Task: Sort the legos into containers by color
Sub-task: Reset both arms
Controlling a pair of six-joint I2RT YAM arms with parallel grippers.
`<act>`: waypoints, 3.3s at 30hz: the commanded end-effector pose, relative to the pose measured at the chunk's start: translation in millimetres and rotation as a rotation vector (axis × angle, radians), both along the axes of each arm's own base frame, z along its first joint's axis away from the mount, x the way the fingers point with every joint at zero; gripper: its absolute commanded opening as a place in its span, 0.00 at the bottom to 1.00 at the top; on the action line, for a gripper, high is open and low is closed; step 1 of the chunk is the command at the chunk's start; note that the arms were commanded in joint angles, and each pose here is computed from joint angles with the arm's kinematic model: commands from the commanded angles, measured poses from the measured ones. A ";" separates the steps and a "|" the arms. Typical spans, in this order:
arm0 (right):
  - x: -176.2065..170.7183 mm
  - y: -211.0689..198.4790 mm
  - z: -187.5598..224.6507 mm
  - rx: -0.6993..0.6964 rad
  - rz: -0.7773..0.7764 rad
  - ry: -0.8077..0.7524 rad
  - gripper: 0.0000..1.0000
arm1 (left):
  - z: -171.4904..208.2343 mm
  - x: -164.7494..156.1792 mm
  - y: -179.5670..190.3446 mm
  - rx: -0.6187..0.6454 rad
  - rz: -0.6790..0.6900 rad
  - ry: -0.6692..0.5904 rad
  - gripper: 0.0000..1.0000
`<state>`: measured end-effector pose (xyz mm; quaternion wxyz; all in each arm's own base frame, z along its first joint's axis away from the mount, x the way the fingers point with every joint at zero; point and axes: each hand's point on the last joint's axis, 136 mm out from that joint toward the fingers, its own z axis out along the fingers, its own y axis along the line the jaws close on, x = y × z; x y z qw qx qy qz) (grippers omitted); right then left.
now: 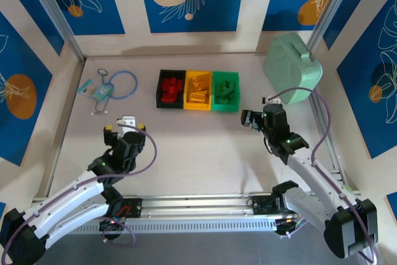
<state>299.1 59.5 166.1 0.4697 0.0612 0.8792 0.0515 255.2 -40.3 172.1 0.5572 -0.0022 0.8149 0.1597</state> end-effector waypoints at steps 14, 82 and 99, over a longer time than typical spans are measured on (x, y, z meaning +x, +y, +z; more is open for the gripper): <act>-17.7 -34.8 -30.7 -0.106 -0.044 -0.135 0.99 | -28.3 -2.9 31.5 0.214 0.131 -0.015 0.95; 54.8 -72.6 -42.2 -0.084 -0.165 -0.436 0.99 | -29.1 38.4 87.7 -0.111 0.258 -0.316 0.94; 59.9 -17.2 -46.3 -0.223 0.073 -0.474 0.99 | -28.7 67.7 60.2 -0.111 0.090 -0.345 1.00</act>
